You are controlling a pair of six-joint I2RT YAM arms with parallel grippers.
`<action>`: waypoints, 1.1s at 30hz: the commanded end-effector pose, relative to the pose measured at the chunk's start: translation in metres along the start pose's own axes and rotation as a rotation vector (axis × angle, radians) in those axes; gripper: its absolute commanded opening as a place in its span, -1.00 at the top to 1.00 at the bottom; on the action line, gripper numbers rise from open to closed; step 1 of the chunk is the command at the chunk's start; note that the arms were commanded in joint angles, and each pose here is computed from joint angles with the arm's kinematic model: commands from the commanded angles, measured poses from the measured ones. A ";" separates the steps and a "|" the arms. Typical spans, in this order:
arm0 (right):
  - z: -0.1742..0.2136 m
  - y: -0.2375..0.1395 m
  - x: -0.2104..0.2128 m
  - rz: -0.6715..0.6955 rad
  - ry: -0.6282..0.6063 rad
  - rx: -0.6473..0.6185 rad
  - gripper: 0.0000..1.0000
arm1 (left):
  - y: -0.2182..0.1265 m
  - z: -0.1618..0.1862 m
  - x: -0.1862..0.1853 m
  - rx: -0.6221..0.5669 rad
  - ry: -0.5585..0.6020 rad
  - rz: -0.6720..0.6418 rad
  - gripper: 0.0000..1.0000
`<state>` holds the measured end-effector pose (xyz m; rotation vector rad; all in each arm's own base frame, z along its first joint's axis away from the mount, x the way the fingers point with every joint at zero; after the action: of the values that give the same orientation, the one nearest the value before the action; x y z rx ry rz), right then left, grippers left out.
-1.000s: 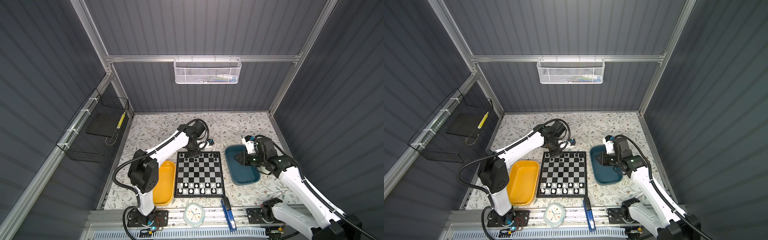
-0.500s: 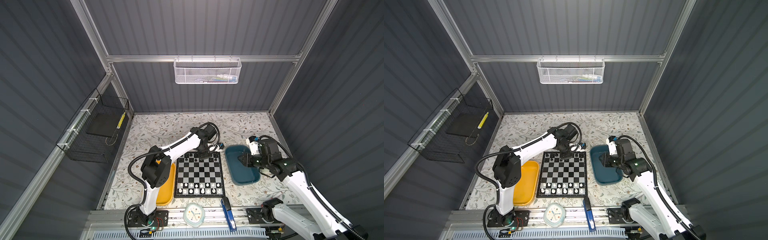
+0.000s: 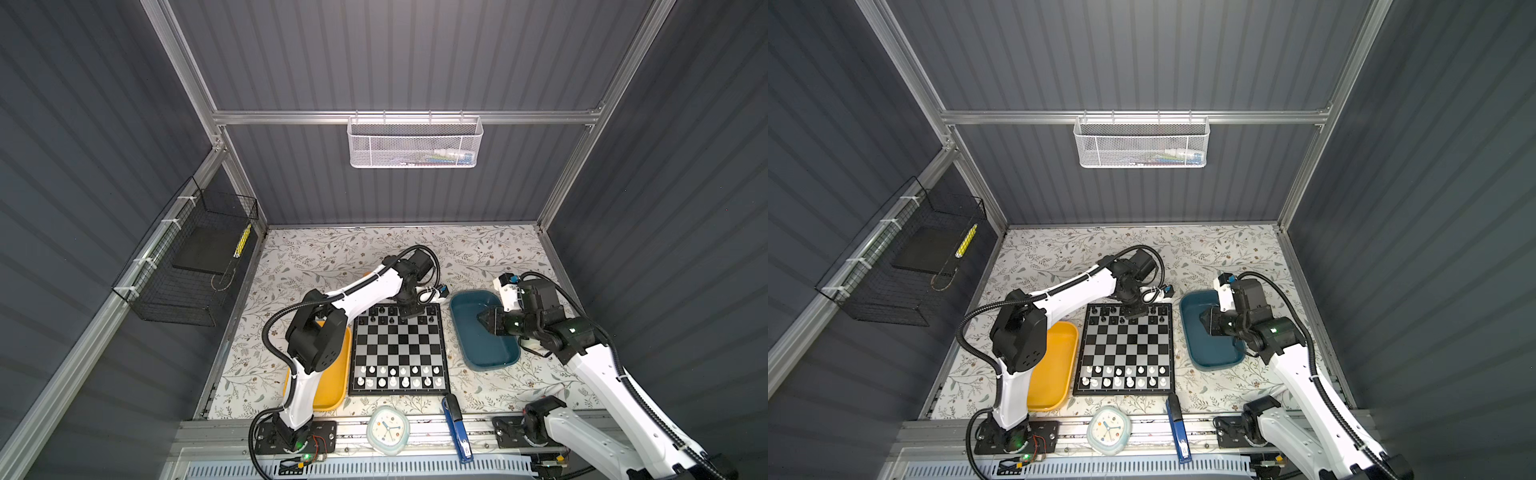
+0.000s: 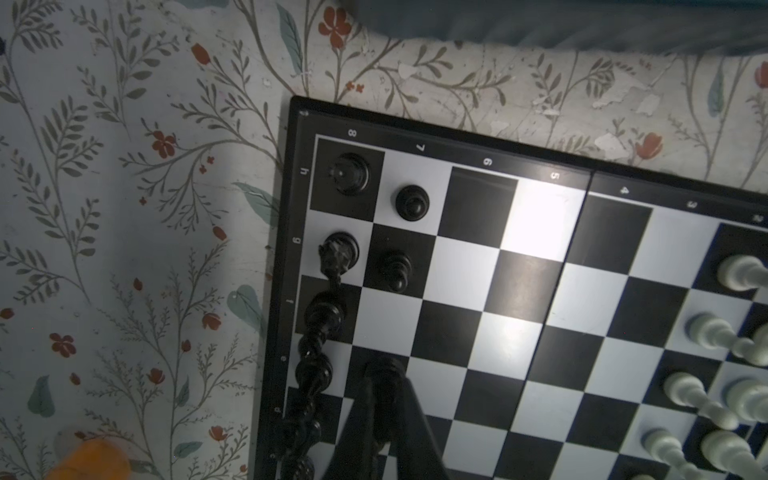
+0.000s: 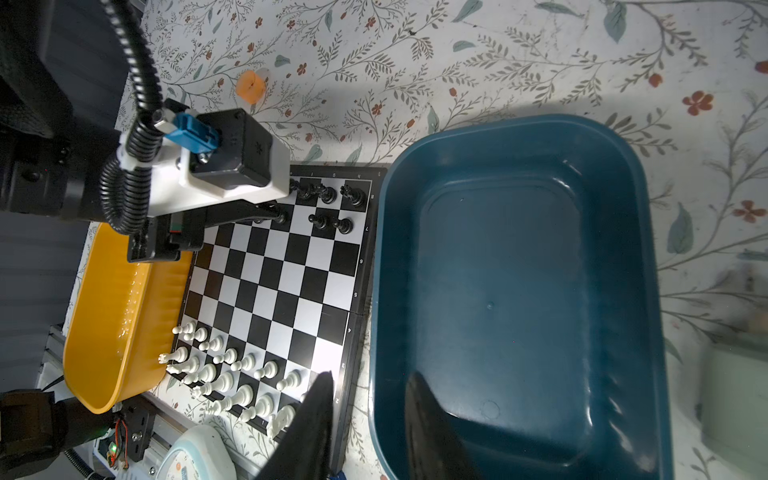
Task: Set up the chess pieces on the board
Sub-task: 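Lower the black pawn onto the board's farthest rows and open the left gripper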
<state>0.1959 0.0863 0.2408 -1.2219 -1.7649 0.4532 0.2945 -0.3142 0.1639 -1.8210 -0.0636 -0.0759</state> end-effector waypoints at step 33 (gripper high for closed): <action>0.006 -0.001 -0.003 0.004 0.012 0.001 0.34 | 0.044 0.008 -0.009 0.040 -0.022 0.064 0.65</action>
<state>0.1930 0.0854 0.2393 -1.2231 -1.7669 0.4495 0.2960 -0.3160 0.1256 -1.7925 -0.0445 -0.0420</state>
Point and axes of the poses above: each gripper's point midway between its finger pads, its own y axis out along the fingers, its own x axis along the line the jaws close on, z = x × y, the point moved 8 cm from there along -y, back along the fingers, and after that the axes turned 7 degrees about y, right-handed, at the moved point
